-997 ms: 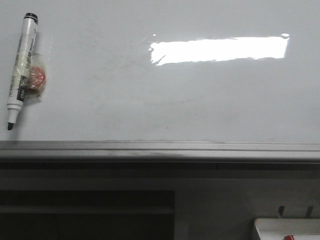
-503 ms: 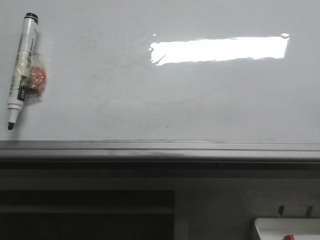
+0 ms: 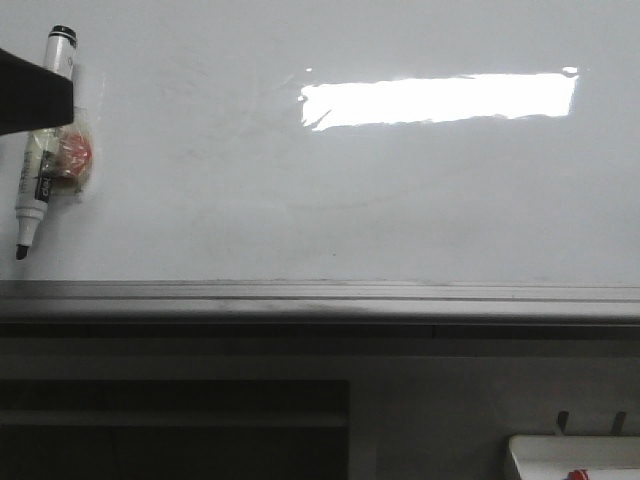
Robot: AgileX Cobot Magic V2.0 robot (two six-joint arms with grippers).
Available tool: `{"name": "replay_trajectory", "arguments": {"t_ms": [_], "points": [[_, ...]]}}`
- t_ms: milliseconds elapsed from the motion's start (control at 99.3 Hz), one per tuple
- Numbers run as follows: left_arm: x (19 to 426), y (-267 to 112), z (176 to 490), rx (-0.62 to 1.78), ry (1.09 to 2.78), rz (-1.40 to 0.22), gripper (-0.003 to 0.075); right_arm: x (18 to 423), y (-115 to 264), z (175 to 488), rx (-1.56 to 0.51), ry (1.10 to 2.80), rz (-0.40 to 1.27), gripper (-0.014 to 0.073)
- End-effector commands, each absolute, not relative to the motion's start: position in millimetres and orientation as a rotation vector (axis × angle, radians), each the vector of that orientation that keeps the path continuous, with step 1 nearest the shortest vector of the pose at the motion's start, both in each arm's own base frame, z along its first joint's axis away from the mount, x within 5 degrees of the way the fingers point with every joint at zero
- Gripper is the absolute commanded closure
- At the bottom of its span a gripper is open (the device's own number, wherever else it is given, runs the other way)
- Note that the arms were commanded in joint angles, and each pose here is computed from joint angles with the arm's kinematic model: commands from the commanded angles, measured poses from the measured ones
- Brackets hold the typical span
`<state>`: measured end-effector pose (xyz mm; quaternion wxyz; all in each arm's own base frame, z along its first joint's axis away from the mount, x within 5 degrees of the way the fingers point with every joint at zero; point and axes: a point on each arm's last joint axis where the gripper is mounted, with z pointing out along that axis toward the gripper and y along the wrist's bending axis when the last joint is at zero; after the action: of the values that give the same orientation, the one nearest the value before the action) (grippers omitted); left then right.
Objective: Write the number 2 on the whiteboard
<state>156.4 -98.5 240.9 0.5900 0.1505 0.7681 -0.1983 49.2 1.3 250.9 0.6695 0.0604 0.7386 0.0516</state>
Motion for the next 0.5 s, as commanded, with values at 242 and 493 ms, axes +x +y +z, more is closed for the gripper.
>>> {"name": "replay_trajectory", "arguments": {"t_ms": [242, 493], "points": [[156.1, -106.0, 245.6, 0.331, 1.810, -0.518, 0.0230, 50.9, 0.4, 266.2, 0.135, 1.575, 0.112, 0.0648], [159.0, -113.9, 234.6, 0.342, 1.867, -0.526, 0.0289, 50.9, 0.4, 266.5, 0.135, 1.572, 0.112, 0.0648]]}}
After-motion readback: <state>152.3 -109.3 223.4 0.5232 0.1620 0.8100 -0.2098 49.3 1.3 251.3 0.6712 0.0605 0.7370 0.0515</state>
